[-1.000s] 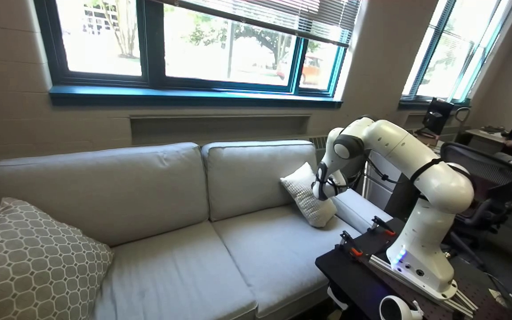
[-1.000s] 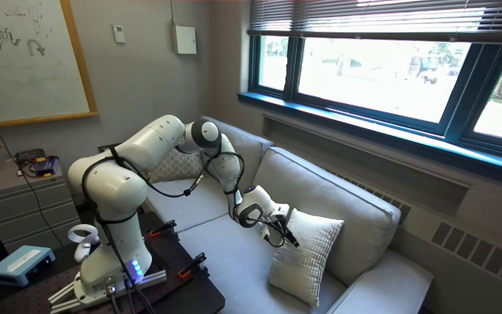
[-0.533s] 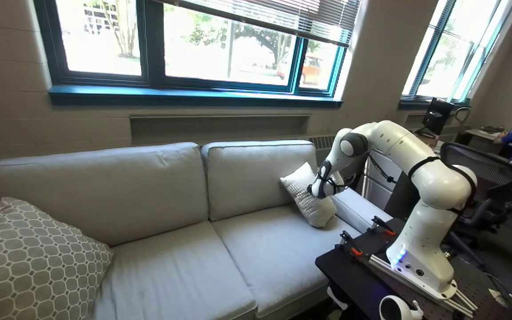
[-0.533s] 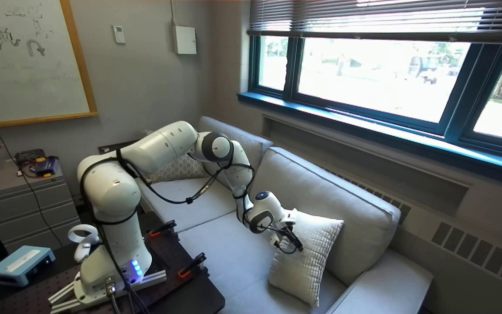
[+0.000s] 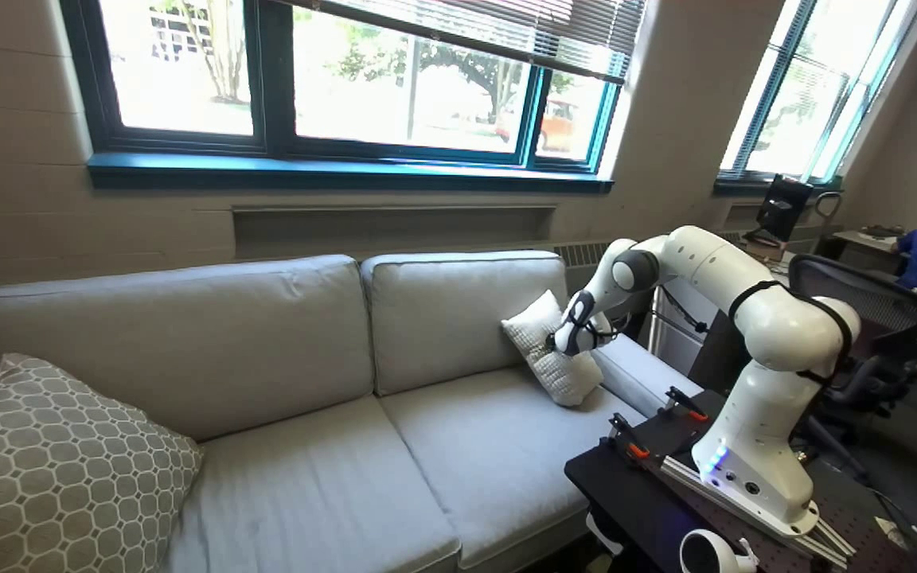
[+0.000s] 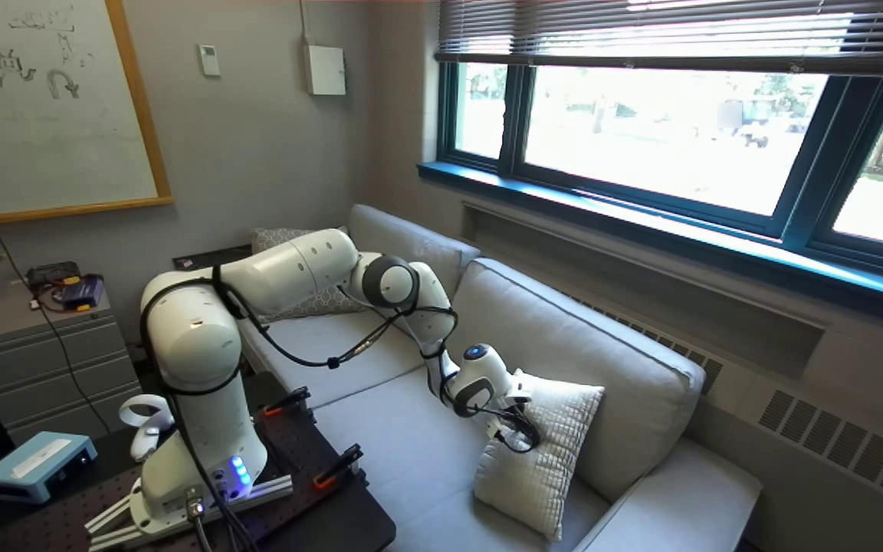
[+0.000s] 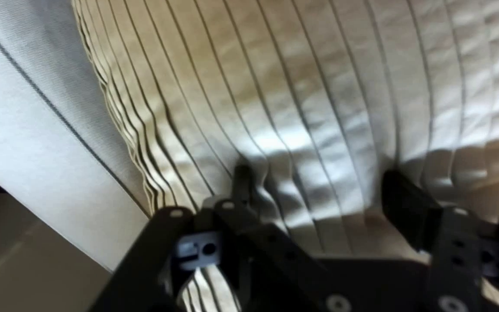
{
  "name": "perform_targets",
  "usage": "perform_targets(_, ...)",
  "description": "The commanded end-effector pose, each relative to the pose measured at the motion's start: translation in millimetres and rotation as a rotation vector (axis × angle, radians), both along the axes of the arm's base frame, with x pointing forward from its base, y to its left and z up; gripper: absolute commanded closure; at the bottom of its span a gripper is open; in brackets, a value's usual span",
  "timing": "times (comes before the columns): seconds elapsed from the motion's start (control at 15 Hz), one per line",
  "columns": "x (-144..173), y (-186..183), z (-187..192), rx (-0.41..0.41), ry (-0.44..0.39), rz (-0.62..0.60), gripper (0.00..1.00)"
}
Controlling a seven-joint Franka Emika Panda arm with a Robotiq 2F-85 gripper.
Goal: Move the small pillow to the right side of the sofa
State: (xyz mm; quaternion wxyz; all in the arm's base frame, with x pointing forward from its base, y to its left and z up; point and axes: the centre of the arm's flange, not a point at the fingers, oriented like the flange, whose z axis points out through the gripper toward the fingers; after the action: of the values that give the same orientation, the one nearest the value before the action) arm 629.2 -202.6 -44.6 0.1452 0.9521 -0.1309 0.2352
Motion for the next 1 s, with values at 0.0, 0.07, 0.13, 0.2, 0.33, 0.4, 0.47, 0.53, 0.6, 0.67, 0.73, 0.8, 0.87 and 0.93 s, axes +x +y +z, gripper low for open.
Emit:
perform_targets(0.0,27,7,-20,-0.003,-0.03,0.002,0.52)
perform_targets(0.07,28,11,-20,0.002,-0.037,-0.006,0.59)
perform_targets(0.13,29,15,-20,0.006,-0.045,-0.014,0.67)
perform_targets(0.2,29,20,-19,0.007,-0.05,-0.023,0.73)
perform_targets(0.33,27,28,-17,0.009,-0.059,-0.052,0.88)
perform_targets(0.4,26,33,-15,0.01,-0.065,-0.071,0.92)
perform_targets(0.47,22,39,-10,0.009,-0.066,-0.091,0.93)
perform_targets(0.53,20,45,-6,0.0,-0.066,-0.11,0.95)
perform_targets(0.6,15,52,0,-0.007,-0.062,-0.136,0.96)
perform_targets(0.67,7,61,10,-0.015,-0.054,-0.173,0.92)
perform_targets(0.73,1,67,16,-0.024,-0.056,-0.203,0.92)
perform_targets(0.8,-7,75,25,-0.039,-0.062,-0.233,0.92)
perform_targets(0.87,-19,83,36,-0.059,-0.07,-0.269,0.92)
perform_targets(0.93,-29,90,46,-0.073,-0.088,-0.297,0.92)
